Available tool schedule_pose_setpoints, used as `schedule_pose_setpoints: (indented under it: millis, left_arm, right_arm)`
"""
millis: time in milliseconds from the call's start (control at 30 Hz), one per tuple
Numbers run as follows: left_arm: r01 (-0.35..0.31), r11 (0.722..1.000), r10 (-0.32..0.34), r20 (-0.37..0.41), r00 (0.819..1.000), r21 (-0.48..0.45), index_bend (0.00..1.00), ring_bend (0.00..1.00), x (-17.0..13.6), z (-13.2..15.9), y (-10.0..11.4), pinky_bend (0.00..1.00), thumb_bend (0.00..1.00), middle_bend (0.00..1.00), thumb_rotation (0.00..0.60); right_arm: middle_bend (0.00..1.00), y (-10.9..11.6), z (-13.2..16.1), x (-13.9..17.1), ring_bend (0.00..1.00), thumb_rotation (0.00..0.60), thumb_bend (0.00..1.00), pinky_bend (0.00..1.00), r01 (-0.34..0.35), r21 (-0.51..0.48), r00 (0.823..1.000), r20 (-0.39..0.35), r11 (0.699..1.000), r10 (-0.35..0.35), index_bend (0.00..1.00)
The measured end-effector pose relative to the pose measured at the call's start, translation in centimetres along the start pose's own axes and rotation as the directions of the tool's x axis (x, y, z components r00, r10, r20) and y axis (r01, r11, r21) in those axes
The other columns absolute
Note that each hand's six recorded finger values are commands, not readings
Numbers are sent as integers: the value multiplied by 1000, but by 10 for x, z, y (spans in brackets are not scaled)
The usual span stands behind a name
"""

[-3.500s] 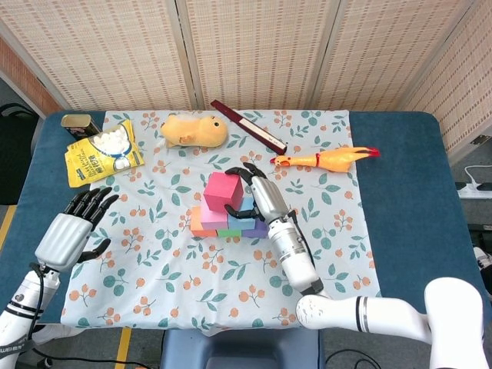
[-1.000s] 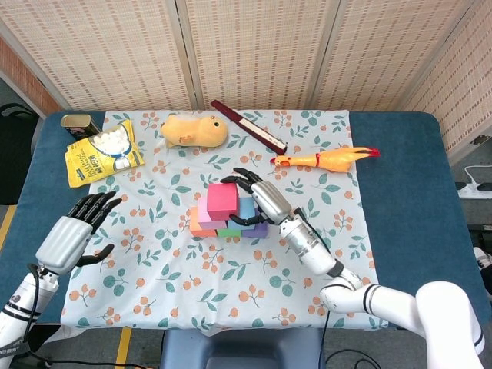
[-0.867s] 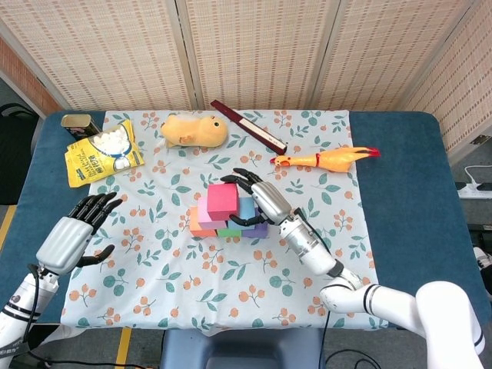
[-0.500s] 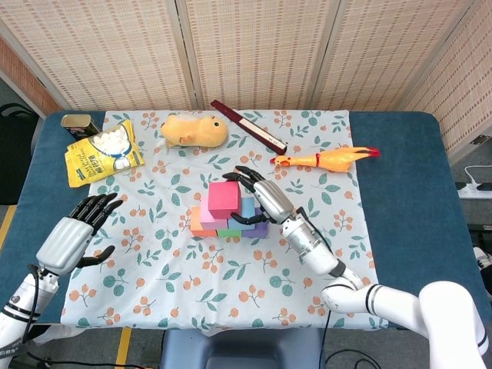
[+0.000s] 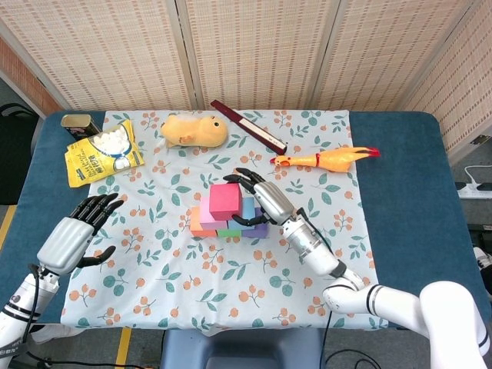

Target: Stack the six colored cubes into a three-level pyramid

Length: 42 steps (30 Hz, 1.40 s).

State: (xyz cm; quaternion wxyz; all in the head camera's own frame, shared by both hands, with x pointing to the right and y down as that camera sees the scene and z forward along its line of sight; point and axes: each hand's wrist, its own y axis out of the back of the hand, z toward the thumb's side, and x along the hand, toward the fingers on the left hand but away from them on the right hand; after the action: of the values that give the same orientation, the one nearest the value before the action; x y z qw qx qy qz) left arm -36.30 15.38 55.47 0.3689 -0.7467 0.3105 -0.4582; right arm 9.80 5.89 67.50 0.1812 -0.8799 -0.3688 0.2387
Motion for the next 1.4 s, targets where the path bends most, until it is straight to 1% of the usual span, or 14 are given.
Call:
schedule_pose_setpoints:
  millis: [200, 367, 467, 500, 600, 700, 800, 867, 1100, 1400]
  left_arm:
    - [-2, 1000, 2, 1, 1000, -4, 23, 0, 0, 0, 1, 88, 322, 0, 600]
    - [-1, 1000, 1, 2, 1000, -5, 22, 0, 0, 0, 0, 84, 324, 0, 600]
    - [-2, 1000, 2, 2, 1000, -4, 21, 0, 0, 0, 1, 83, 322, 0, 600]
    - [-2, 1000, 2, 2, 1000, -5, 21, 0, 0, 0, 1, 83, 322, 0, 600]
    - [-4, 1000, 5, 3, 1000, -5, 19, 0, 0, 1, 1, 83, 323, 0, 600]
    - [-5, 1000, 5, 4, 1000, -5, 18, 0, 0, 1, 2, 83, 323, 0, 600]
    - [-9, 1000, 9, 5, 1000, -6, 17, 0, 0, 1, 3, 83, 322, 0, 600]
    - [-10, 1000, 10, 5, 1000, -5, 16, 0, 0, 2, 3, 83, 322, 0, 600]
    - [-11, 1000, 11, 7, 1000, -5, 14, 0, -1, 3, 5, 83, 322, 0, 600]
    - [-8, 1000, 8, 6, 1000, -1, 13, 0, -1, 4, 7, 83, 322, 0, 600]
  right_arm:
    - [261, -1, 1, 0, 43, 600, 202, 107, -1, 5, 1000, 0, 1000, 1, 151]
    - [260, -1, -1, 1, 32, 600, 202, 102, -8, 12, 1000, 4, 1000, 8, 81]
    - [237, -1, -1, 2, 7, 600, 202, 87, -9, 12, 1000, 5, 1000, 9, 6]
    - [222, -1, -1, 2, 2, 600, 202, 82, -12, 12, 1000, 6, 1000, 12, 0]
    - [170, -1, -2, 3, 0, 600, 188, 64, -21, 17, 1000, 12, 1000, 21, 0]
    - [132, -1, -2, 4, 0, 600, 109, 40, -30, 13, 999, 17, 999, 30, 0]
    - [113, 0, -1, 5, 0, 600, 40, 24, -32, 21, 999, 22, 999, 31, 0]
    - [108, 3, 1, 5, 0, 600, 24, 20, -31, 21, 999, 23, 999, 30, 0]
    - [108, 13, 14, 4, 0, 600, 3, 13, -43, 41, 999, 24, 998, 42, 0]
    - [107, 26, 28, 0, 0, 600, 0, 10, -126, 125, 989, 96, 984, 114, 0]
